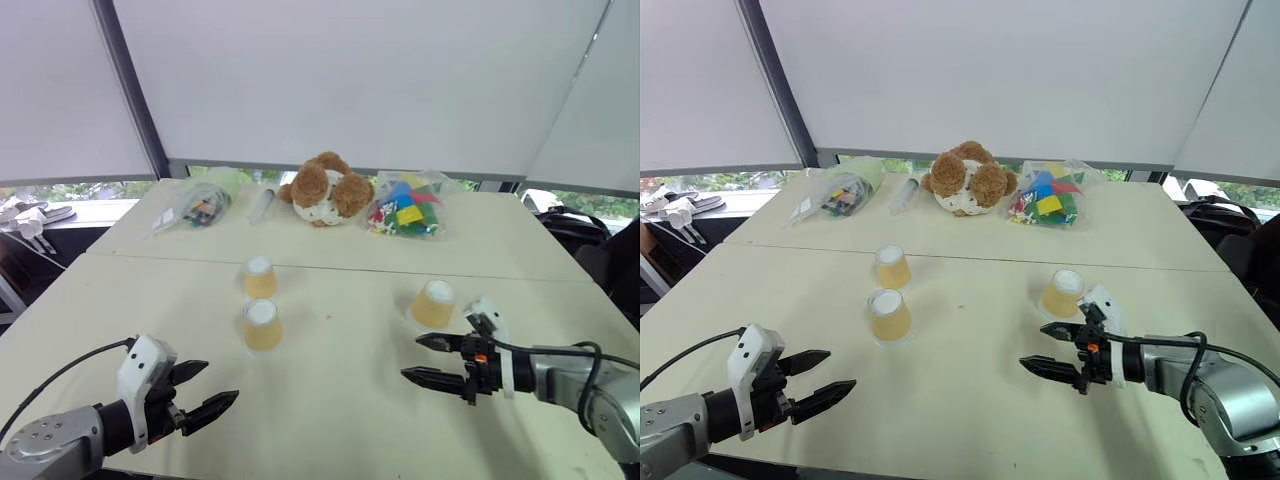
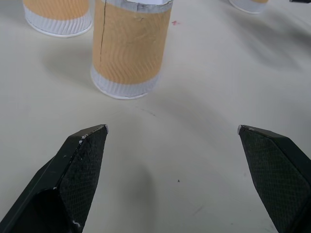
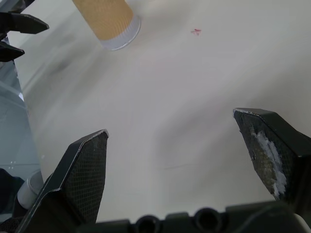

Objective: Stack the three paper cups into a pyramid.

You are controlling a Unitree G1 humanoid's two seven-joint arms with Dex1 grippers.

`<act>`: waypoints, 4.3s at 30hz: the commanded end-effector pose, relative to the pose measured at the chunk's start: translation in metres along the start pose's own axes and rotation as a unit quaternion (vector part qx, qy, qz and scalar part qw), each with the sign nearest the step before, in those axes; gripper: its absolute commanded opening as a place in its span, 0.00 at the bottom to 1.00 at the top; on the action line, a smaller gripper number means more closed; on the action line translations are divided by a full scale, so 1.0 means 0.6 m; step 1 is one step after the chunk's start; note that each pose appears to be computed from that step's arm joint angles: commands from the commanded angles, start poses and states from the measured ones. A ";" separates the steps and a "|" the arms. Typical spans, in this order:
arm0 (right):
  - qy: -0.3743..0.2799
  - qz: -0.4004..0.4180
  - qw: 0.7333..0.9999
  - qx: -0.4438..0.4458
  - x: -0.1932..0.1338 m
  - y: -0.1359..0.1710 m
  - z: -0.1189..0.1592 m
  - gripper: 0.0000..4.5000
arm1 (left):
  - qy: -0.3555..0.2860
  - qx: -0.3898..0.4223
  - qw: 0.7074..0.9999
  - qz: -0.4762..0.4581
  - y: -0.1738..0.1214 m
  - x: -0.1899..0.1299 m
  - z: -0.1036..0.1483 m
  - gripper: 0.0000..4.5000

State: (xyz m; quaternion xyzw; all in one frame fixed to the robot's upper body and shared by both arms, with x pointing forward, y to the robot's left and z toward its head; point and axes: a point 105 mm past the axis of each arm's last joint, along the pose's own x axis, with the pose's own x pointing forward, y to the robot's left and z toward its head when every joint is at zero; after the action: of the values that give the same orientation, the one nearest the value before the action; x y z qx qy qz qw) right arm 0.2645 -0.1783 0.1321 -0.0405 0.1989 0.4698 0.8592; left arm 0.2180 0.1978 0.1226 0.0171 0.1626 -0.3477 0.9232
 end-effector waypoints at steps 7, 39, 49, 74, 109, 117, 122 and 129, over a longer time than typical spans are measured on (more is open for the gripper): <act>-0.008 0.000 1.000 -0.024 0.002 0.002 0.016 1.00 | -0.025 0.014 0.999 0.021 0.007 -0.001 0.015 0.98; -0.006 0.012 0.999 -0.032 0.014 0.001 0.025 1.00 | -0.108 0.154 0.982 0.028 0.061 0.109 0.077 0.98; -0.019 0.002 1.000 -0.024 0.025 0.008 0.019 1.00 | -0.130 0.143 0.981 -0.005 0.061 0.148 0.096 0.98; -0.024 -0.004 1.000 -0.008 0.036 0.015 0.006 1.00 | -0.144 0.138 0.979 -0.044 0.045 0.179 0.096 0.51; -0.045 -0.075 0.995 0.042 -0.014 0.019 -0.004 1.00 | -0.188 0.158 0.950 -0.194 -0.085 0.253 0.142 0.99; -0.056 -0.070 0.995 0.034 -0.020 0.005 0.011 1.00 | -0.183 0.110 0.976 -0.038 -0.014 0.152 0.133 0.99; -0.070 -0.083 0.994 0.001 -0.014 -0.019 0.035 1.00 | -0.204 0.086 0.962 0.162 0.096 0.132 0.125 0.99; -0.062 -0.085 0.994 -0.013 -0.026 -0.031 0.041 1.00 | -0.214 0.092 0.959 0.162 0.130 0.163 0.131 0.99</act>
State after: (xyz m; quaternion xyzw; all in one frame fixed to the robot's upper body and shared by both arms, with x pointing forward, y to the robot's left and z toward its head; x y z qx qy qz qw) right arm 0.2801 -0.1942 0.1493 -0.0211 0.1481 0.3945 0.9066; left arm 0.3569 0.1856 0.1534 0.0431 -0.0560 -0.1962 0.9780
